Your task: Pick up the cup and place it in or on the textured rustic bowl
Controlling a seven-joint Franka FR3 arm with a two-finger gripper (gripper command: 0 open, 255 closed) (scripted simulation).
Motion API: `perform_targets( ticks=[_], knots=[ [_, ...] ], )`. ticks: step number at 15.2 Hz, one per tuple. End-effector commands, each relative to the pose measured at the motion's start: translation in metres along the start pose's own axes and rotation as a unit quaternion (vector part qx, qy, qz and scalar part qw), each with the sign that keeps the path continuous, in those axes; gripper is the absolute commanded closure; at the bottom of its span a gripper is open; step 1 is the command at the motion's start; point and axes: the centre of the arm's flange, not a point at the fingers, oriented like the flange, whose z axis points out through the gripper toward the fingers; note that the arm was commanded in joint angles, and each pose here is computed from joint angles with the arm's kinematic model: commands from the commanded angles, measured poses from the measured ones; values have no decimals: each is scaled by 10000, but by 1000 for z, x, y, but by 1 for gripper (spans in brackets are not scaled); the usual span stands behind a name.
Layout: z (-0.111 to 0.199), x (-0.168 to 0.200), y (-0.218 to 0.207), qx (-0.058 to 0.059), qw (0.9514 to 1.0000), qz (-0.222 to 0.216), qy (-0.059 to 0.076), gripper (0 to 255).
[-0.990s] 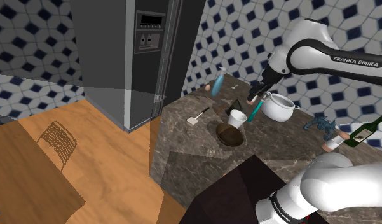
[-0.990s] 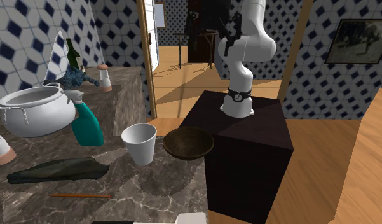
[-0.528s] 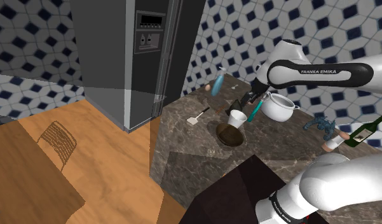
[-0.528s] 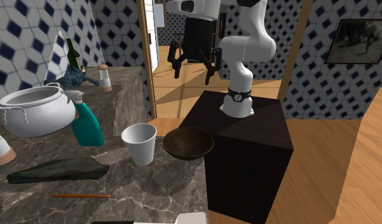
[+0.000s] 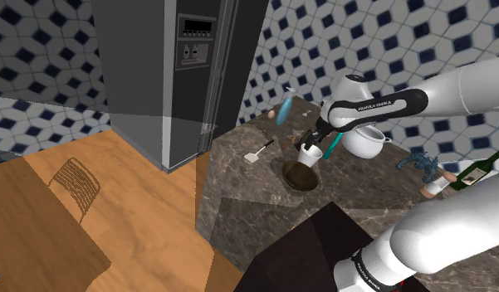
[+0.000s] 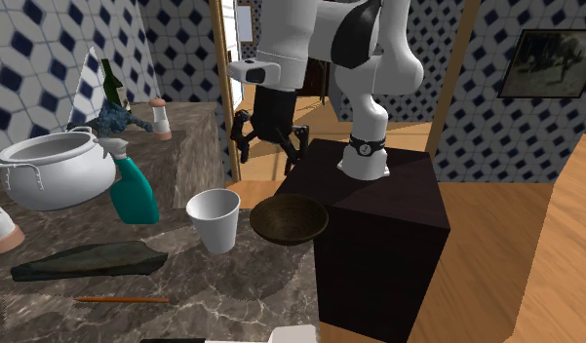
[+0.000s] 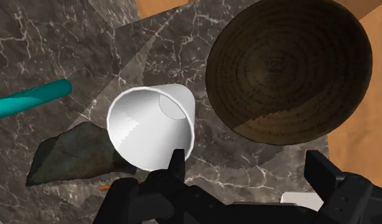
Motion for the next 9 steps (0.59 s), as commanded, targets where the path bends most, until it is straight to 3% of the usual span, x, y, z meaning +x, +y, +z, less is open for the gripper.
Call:
perform_targets(
  ticks=[1,6,9],
  knots=[
    [24,4,11,-68,10000,-25,-19,0],
    [83,19,34,-223,9997,-82,-84,0],
    [100,21,37,-241,9996,-88,-91,0]
  ],
)
